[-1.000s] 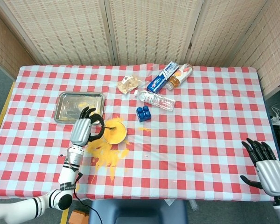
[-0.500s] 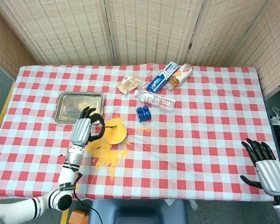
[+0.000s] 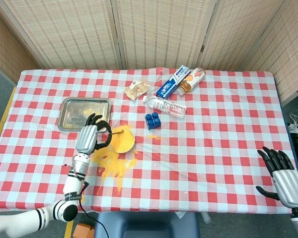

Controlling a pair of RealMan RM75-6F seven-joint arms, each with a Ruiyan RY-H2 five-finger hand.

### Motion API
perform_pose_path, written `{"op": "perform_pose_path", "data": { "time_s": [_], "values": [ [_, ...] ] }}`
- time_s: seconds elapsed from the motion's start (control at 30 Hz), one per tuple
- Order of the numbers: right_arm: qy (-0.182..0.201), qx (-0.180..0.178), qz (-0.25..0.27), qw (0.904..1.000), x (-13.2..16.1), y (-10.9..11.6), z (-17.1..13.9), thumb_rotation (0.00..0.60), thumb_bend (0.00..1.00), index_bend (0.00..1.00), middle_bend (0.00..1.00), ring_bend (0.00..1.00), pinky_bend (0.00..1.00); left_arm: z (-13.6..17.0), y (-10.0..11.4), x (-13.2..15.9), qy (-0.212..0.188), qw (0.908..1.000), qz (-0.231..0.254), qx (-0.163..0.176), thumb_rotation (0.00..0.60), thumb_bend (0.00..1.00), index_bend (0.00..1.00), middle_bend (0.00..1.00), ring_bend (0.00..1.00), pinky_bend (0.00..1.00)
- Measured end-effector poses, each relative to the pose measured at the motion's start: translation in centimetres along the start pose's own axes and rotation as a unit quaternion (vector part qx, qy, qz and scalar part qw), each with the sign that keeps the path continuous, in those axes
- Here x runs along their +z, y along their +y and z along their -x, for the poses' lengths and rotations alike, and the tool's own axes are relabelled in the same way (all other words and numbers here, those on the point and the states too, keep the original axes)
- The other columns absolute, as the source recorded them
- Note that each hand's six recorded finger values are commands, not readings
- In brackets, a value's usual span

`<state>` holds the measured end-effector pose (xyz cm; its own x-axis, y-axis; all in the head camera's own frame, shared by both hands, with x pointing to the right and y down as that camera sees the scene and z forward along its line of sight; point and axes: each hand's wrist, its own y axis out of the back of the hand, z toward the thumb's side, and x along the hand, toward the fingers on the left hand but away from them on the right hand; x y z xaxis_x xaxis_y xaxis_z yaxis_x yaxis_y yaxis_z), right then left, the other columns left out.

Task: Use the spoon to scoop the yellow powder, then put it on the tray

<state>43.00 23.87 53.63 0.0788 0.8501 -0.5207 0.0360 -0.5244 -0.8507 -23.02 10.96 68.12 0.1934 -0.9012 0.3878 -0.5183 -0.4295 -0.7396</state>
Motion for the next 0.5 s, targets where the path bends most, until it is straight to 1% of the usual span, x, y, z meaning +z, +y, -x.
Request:
{"op": "perform_pose_path", "data": {
  "time_s": [0.17,0.37,0.5],
  "values": [
    [0.001,-0.001,0.001,1.0,0.1,0.0,0.0,0.6,0.05,0.0,0.0,0.0,0.0,0.3,-0.2,0.0,0.003,0.9999,0.006,-0.011,0.6,0.68,0.82,0.42,0.13,0.05],
    [0.004,-0.005,0.002,1.0,0.2,0.2,-0.2,0.6,0.05,0.0,0.0,0.0,0.0,1.3,-0.6,0.5,0.014,0.9984,0.025,-0.049,0.6,0.69,0.82,0.42,0.13,0.05],
    [0.005,-0.005,0.002,1.0,0.2,0.2,-0.3,0.6,0.05,0.0,0.0,0.0,0.0,1.5,-0.4,0.5,0.02,0.9977,0.027,-0.059,0.6,0.69,0.82,0.42,0.13,0.05]
  ]
}}
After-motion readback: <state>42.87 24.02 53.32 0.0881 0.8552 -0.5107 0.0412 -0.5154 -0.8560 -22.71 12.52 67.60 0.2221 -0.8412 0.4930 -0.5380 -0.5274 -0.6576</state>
